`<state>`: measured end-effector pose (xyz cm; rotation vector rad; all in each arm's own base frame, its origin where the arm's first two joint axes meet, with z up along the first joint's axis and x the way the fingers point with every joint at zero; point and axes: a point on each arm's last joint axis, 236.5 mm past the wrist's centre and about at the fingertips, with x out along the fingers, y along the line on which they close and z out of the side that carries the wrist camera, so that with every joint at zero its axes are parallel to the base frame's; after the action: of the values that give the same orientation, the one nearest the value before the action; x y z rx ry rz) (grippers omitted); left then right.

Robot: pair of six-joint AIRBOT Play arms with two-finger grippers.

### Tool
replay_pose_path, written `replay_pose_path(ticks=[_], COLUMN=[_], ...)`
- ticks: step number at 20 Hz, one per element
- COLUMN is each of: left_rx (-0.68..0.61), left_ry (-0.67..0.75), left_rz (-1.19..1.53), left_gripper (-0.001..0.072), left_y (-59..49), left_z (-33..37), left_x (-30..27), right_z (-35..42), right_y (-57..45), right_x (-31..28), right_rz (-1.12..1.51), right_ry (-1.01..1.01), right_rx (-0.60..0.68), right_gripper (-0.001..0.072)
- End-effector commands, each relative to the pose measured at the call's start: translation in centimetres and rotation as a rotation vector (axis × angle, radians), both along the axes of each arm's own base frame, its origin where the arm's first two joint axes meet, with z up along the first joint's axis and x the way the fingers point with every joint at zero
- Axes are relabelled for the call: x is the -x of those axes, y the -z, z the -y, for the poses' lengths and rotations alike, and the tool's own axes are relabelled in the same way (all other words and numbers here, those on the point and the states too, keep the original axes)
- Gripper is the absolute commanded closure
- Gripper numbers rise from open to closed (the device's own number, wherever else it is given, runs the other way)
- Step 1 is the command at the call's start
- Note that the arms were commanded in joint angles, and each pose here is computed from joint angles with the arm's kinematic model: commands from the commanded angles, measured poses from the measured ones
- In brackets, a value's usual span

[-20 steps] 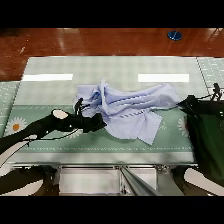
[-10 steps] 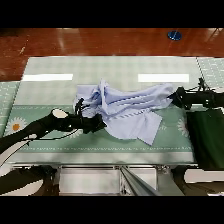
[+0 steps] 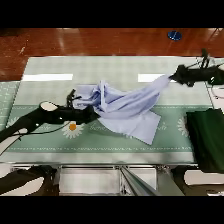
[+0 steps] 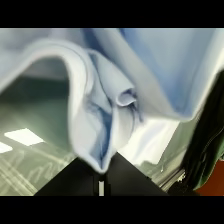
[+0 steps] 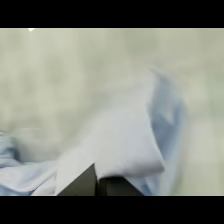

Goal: Fold the shirts.

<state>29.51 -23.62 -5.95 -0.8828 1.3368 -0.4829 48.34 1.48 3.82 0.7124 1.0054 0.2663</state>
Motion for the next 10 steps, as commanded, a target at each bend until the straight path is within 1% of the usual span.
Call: replay_pose_path(ticks=[1,3,5,7,10], left_rx=[0.026,0.042,0.026,-0.018,-0.128], left_ry=[-0.068,-0.139,-0.192,-0.21,-0.21], left_rz=[0.109,0.291,0.494,0.715,0.996], left_gripper=[0.0688,0.0688,0.0688,0.0688,0.0688], left_y=[-4.9,-12.4,-20.9,-30.5,-41.9], left_z=[-5.7,-9.7,-13.1,-15.6,-17.5], left_x=[-4.5,-8.2,-10.1,-9.7,-6.3], right_z=[-0.5,-0.8,-0.4,0.8,3.2], right_y=[-14.7,-23.3,-29.9,-34.1,-37.1], right_x=[-0.7,0.5,2.8,5.8,11.3], right_rz=[0.277,0.458,0.591,0.663,0.679], right_ry=[-0.053,-0.04,0.008,0.075,0.201], right_rx=[0.066,0.114,0.198,0.305,0.47], right_gripper=[0.0691,0.0691,0.069,0.0691,0.0691])
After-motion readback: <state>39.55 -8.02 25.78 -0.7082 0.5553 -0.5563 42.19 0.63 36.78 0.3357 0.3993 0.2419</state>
